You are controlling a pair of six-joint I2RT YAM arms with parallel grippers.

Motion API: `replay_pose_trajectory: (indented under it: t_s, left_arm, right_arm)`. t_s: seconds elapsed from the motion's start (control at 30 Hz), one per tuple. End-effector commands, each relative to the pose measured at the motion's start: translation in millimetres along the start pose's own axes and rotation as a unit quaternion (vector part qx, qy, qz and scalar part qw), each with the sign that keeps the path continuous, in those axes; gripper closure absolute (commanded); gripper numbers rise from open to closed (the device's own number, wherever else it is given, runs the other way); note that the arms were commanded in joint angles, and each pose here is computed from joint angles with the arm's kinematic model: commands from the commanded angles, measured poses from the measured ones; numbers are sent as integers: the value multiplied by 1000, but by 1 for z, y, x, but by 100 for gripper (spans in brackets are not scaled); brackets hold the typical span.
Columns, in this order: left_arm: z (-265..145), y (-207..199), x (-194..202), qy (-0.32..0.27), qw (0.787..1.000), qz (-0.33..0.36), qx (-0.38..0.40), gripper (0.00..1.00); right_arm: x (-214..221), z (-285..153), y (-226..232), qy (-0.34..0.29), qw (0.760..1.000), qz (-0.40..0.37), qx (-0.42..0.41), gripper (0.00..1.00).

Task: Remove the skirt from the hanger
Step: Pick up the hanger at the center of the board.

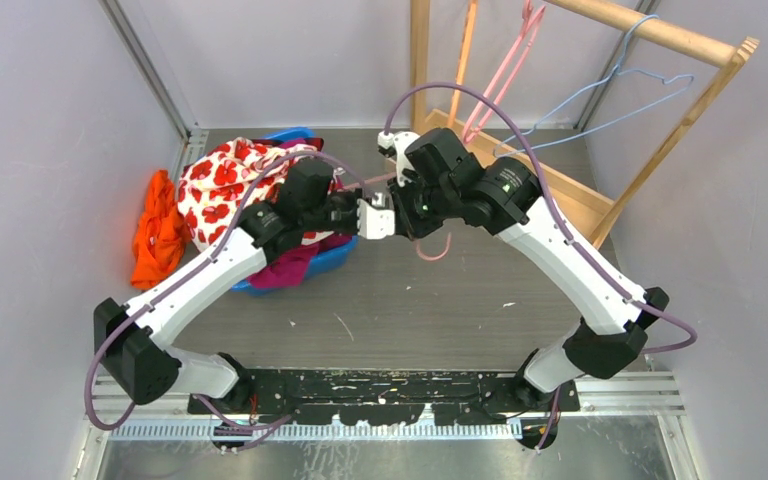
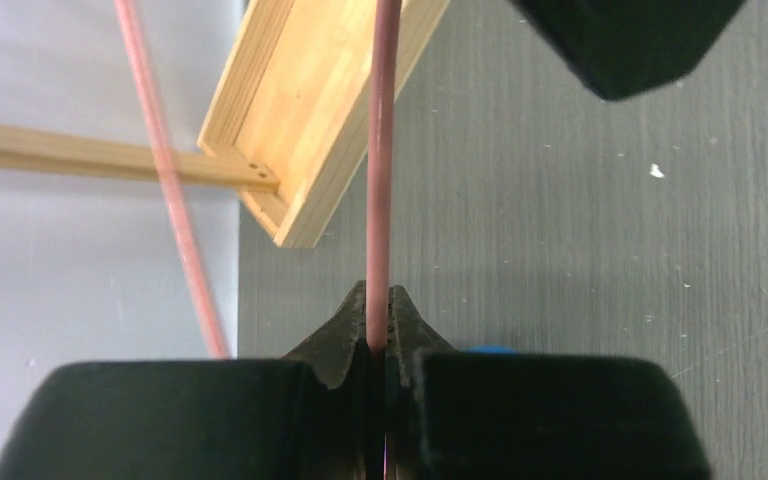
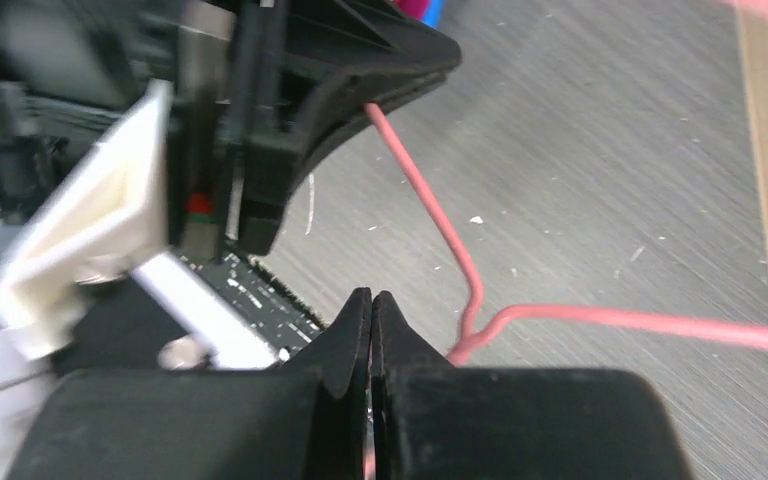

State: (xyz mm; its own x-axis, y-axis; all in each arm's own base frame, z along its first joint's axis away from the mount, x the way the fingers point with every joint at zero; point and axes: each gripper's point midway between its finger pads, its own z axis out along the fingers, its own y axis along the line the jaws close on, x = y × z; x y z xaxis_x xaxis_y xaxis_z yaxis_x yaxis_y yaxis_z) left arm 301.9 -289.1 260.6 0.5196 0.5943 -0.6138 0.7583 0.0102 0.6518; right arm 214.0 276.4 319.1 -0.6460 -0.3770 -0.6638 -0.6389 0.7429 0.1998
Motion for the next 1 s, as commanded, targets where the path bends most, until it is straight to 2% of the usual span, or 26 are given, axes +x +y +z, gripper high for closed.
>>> replay_pose_trajectory:
  t_s: [0.0,0.07,0.1,0.23,0.37,0.43,0.57,0.8,0.97]
  left_arm:
    - [-22,50,-27,5,995,-71,-65,100]
    - [-24,47,-25,18,995,-80,-54,100]
    - [-25,46,-23,27,994,-89,-51,100]
    - [-31,28,-10,60,991,-118,-28,100]
    - [-36,12,-3,76,986,-150,-16,100]
    - [-38,9,-1,77,984,-157,-20,100]
    - [-40,5,0,82,983,-166,-14,100]
    - [-54,-9,-3,83,979,-184,-2,100]
    - [-65,-31,1,110,969,-216,36,100]
  right_arm:
    - [-10,-8,-18,-34,998,12,54,99]
    - [-19,-15,-30,-62,994,12,87,97]
    - [-24,-19,-33,-77,992,11,96,92]
    - [-43,-43,-43,-148,982,9,119,66]
    - [-53,-62,-45,-201,972,9,122,27]
    - [-58,-70,-44,-226,967,7,117,19]
    - [-68,-85,-40,-275,956,2,101,14]
    - [-79,-99,-53,-312,940,16,138,14]
    - [-98,-123,-61,-352,921,18,166,14]
